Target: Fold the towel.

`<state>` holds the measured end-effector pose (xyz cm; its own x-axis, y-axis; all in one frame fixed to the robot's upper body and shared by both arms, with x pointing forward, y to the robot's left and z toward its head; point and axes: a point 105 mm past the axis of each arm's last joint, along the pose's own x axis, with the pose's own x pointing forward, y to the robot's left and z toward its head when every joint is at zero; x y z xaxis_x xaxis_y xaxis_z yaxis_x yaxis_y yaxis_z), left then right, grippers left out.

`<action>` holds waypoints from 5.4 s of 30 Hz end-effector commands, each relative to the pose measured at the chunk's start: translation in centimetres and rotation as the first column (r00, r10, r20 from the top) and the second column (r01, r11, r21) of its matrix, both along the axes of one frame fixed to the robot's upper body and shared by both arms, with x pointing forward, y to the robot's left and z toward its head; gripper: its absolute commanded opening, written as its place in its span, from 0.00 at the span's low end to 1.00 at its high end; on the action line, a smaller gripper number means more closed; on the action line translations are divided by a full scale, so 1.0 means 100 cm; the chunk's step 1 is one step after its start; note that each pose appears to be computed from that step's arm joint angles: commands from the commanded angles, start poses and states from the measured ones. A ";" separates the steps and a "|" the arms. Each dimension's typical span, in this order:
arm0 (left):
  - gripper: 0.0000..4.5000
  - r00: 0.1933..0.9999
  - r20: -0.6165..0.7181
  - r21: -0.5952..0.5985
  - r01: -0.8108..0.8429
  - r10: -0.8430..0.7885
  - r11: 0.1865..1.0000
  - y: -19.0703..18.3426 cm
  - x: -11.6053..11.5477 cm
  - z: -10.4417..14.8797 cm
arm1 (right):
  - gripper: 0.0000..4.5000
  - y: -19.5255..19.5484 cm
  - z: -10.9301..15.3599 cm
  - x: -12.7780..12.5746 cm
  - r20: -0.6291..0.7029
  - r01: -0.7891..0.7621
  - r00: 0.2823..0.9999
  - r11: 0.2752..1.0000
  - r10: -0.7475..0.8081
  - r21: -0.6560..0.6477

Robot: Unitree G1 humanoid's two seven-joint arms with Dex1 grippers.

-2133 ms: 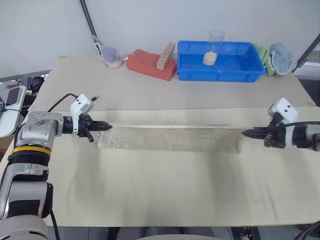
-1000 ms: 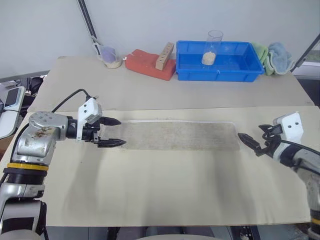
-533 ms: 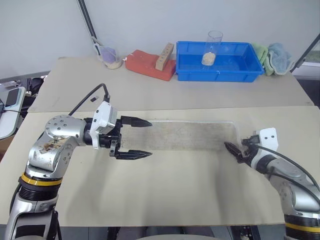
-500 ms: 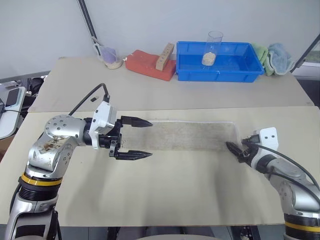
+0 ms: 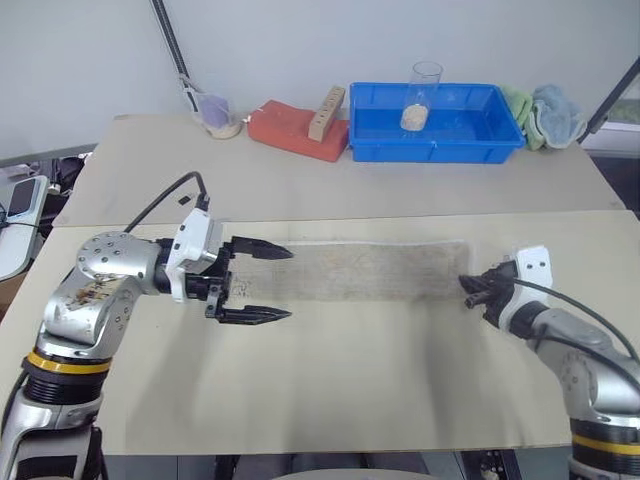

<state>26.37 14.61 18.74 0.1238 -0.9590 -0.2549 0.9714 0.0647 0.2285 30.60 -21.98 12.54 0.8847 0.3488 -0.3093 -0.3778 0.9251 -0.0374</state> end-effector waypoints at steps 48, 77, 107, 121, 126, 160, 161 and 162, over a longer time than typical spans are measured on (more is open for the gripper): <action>1.00 0.151 -0.520 -0.024 -0.986 0.841 0.163 0.070 0.005 -0.092 | 0.98 0.193 0.078 -0.006 0.174 -0.752 0.571 0.596 0.802 -0.281; 0.01 0.595 -0.198 -0.164 -0.804 0.779 0.572 -0.030 0.045 -0.022 | 0.99 0.115 0.082 -0.023 0.024 -0.791 0.548 0.527 0.836 -0.312; 0.99 0.986 -0.058 -0.198 -0.162 0.154 0.967 -0.116 0.032 0.012 | 0.99 0.049 0.077 -0.037 0.009 -0.524 0.843 0.824 0.538 -0.214; 0.99 0.994 0.110 0.043 -0.002 -0.003 0.999 -0.016 -0.005 0.041 | 0.99 0.067 0.021 0.050 0.024 -0.293 0.954 0.946 0.299 -0.140; 0.99 0.994 0.101 0.134 0.020 -0.034 0.991 -0.003 -0.019 0.025 | 0.99 0.066 -0.002 0.059 -0.062 -0.264 0.963 0.964 0.262 -0.031; 1.00 0.989 0.138 -0.011 -0.061 0.062 0.998 -0.017 0.003 0.040 | 0.32 -0.039 0.020 0.067 -0.006 0.123 0.992 0.992 -0.123 0.023; 1.00 0.988 0.136 -0.009 -0.075 0.076 0.997 -0.015 0.005 0.040 | 0.39 -0.040 0.023 0.068 0.009 0.131 0.991 0.991 -0.131 0.018; 1.00 0.986 0.139 -0.009 -0.095 0.095 0.995 -0.013 0.007 0.039 | 0.48 -0.042 0.027 0.067 0.025 0.140 0.990 0.990 -0.140 0.018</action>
